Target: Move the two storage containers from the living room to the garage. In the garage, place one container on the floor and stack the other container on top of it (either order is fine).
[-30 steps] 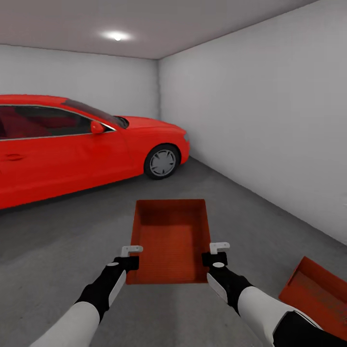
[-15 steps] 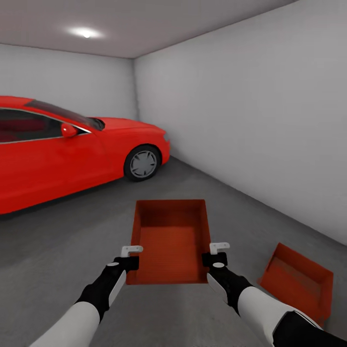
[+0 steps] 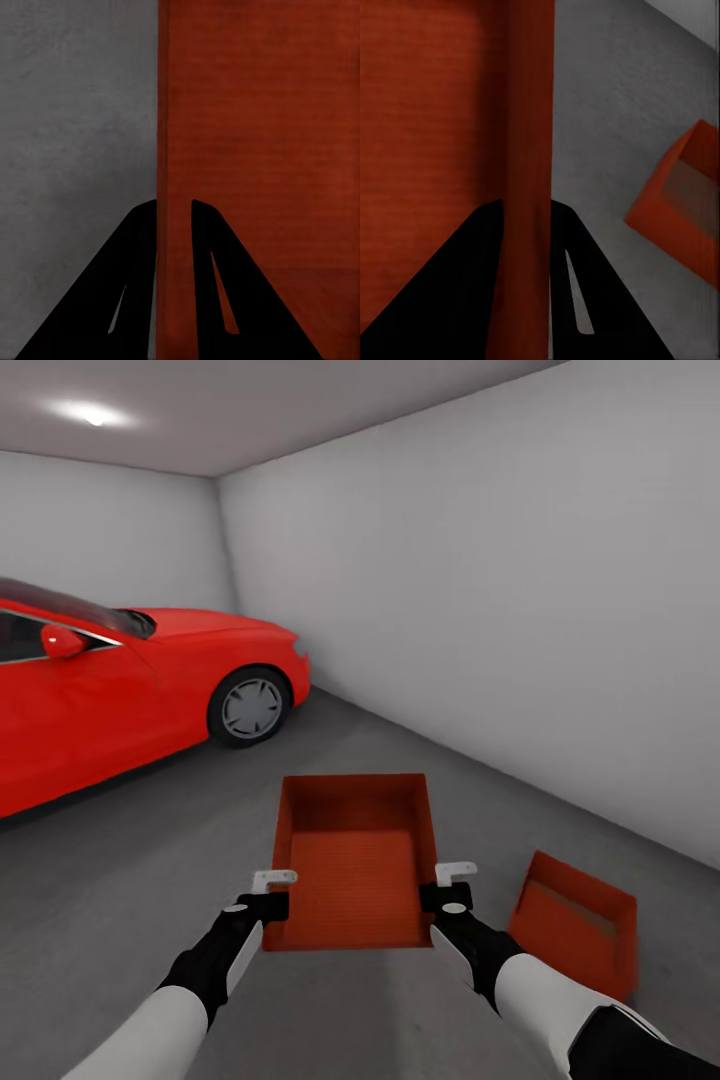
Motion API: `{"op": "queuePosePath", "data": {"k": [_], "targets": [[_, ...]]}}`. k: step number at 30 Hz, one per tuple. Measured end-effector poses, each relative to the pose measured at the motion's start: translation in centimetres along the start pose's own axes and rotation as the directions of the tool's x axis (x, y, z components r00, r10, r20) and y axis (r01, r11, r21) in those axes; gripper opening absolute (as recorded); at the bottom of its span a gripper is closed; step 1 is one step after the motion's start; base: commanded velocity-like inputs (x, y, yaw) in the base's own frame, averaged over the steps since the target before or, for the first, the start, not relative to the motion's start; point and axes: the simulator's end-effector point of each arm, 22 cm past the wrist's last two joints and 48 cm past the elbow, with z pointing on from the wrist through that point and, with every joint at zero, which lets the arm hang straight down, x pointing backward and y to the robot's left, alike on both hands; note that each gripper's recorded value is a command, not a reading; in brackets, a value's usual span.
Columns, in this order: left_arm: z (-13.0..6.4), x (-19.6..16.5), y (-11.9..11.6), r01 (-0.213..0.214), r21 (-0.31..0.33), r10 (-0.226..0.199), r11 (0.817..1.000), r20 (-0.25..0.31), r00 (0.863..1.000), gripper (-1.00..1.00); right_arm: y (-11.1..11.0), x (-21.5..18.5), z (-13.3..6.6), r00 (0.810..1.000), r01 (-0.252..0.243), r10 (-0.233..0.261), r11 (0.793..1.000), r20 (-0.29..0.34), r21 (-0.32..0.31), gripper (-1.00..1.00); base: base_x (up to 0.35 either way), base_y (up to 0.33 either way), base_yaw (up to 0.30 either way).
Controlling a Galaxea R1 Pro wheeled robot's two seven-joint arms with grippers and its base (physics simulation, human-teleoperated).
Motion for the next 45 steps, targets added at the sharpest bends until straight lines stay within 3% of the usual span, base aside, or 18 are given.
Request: {"op": "queuePosePath", "data": {"k": [8,45], "targets": [[0.04,-0.01,0.03,-0.001,0.000,0.001,1.000,0.000,1.000,-1.00,0.04,0.02,0.03,1.000,-0.001,0.001,1.000,0.000,0.000,-1.00,0.229,0.000,-0.284],[0.06,0.06,0.03,-0.002,0.000,0.002,1.000,-0.003,1.000,-1.00,0.04,0.12,0.05,1.000,0.000,0.000,1.000,-0.003,0.000,-1.00,0.003,0.000,-0.284]]}}
